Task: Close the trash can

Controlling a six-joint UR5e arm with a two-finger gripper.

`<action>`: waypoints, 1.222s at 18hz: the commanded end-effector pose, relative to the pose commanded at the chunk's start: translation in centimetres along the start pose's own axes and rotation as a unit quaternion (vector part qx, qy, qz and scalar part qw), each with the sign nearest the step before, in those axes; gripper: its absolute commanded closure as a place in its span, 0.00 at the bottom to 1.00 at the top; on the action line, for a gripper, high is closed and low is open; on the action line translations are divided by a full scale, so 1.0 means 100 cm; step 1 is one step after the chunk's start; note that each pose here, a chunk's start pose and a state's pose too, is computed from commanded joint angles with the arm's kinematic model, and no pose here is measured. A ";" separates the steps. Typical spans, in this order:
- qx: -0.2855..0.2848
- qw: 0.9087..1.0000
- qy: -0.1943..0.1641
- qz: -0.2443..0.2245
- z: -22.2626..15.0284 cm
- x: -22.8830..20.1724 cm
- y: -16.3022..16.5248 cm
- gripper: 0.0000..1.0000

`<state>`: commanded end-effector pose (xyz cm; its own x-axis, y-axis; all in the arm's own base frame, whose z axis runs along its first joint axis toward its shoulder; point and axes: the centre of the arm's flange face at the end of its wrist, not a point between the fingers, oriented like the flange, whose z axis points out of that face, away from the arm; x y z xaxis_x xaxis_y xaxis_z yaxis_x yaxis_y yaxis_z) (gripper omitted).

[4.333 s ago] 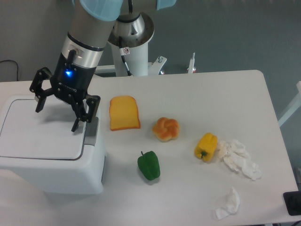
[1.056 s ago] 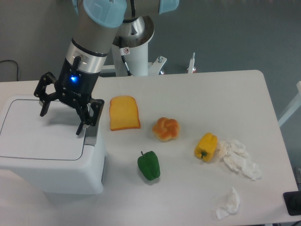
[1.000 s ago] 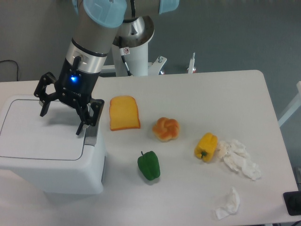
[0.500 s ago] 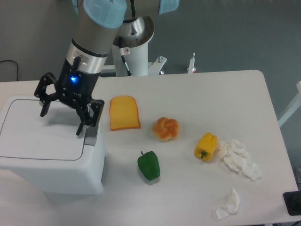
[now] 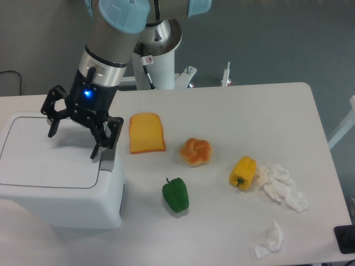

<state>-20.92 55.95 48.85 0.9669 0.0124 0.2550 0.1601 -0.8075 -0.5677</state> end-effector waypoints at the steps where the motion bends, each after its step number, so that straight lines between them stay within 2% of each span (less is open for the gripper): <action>1: 0.000 1.000 0.001 0.000 0.000 0.000 0.000 0.00; 18: 0.012 1.000 -0.001 0.001 -0.010 -0.004 -0.006 0.00; 22: 0.025 0.999 -0.034 -0.018 -0.039 -0.036 -0.003 0.00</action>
<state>-25.22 53.84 51.11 0.9712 0.0821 0.2235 0.2031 -0.7753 -0.5980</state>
